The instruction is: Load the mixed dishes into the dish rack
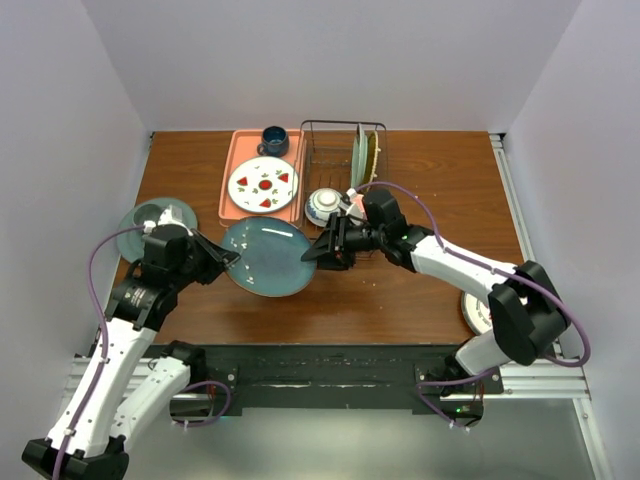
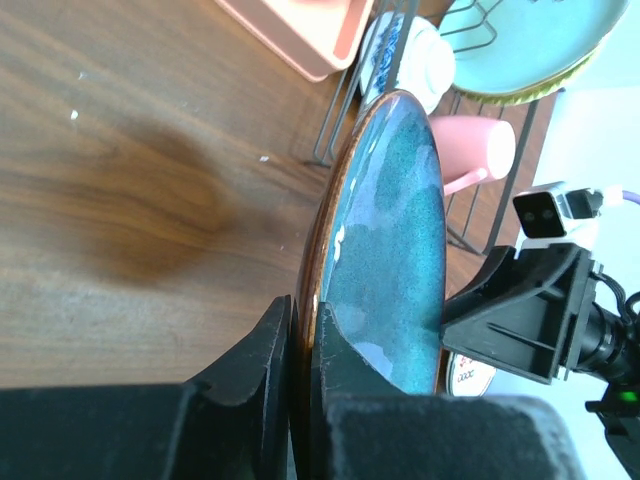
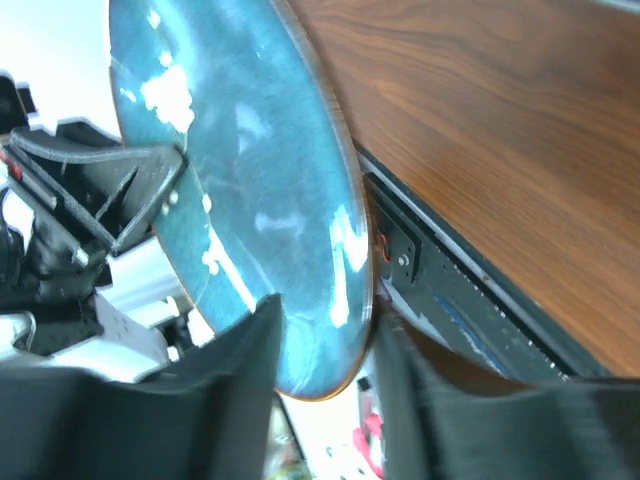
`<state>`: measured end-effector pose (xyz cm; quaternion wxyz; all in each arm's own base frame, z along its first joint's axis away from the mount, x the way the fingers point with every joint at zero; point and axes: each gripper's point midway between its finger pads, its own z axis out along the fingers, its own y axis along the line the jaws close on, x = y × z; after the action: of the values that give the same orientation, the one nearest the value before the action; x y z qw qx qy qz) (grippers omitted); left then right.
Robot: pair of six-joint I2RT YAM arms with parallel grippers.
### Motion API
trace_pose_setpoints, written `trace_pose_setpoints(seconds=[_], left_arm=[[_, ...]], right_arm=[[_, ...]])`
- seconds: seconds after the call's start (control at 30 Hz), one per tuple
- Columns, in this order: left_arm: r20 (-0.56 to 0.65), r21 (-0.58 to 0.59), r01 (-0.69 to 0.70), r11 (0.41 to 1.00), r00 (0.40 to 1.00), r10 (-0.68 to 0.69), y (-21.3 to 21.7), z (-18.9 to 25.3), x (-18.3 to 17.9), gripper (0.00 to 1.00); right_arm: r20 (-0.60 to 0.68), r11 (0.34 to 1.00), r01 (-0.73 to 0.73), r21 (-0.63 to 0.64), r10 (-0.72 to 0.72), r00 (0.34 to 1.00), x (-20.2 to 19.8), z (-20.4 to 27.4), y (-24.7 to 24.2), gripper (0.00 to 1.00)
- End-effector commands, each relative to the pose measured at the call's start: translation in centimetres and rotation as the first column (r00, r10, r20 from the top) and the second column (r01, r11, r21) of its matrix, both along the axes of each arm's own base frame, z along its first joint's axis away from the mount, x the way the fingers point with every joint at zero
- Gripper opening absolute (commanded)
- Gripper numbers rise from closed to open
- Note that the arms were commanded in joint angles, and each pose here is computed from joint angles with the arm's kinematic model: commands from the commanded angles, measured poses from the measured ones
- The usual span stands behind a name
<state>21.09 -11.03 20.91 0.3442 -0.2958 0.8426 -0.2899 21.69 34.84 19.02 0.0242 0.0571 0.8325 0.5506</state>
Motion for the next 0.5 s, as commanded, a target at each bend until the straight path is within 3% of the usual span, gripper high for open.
trace_pose_setpoints(seconds=[0.0, 0.37, 0.43, 0.47], left_arm=[[0.264, -0.138, 0.276, 0.951, 0.936, -0.233, -5.0, 7.6, 0.3, 0.00], [0.435, -0.148, 0.328, 0.933, 0.869, -0.236, -6.0, 12.0, 1.9, 0.00], [0.478, -0.151, 0.337, 0.929, 0.848, -0.230, -6.2, 13.0, 2.2, 0.00], [0.487, -0.160, 0.344, 0.925, 0.843, -0.229, -6.3, 13.3, 2.3, 0.00]], right_arm=[[0.251, 0.974, -0.150, 0.172, 0.104, 0.963, -0.2, 7.6, 2.9, 0.53], [0.361, 0.972, -0.157, 0.173, 0.086, 0.928, 1.5, 7.8, 3.9, 0.60], [0.385, 0.970, -0.160, 0.185, 0.078, 0.919, 1.7, 8.1, 4.0, 0.59], [0.394, 0.968, -0.162, 0.193, 0.074, 0.916, 1.8, 8.4, 4.0, 0.51]])
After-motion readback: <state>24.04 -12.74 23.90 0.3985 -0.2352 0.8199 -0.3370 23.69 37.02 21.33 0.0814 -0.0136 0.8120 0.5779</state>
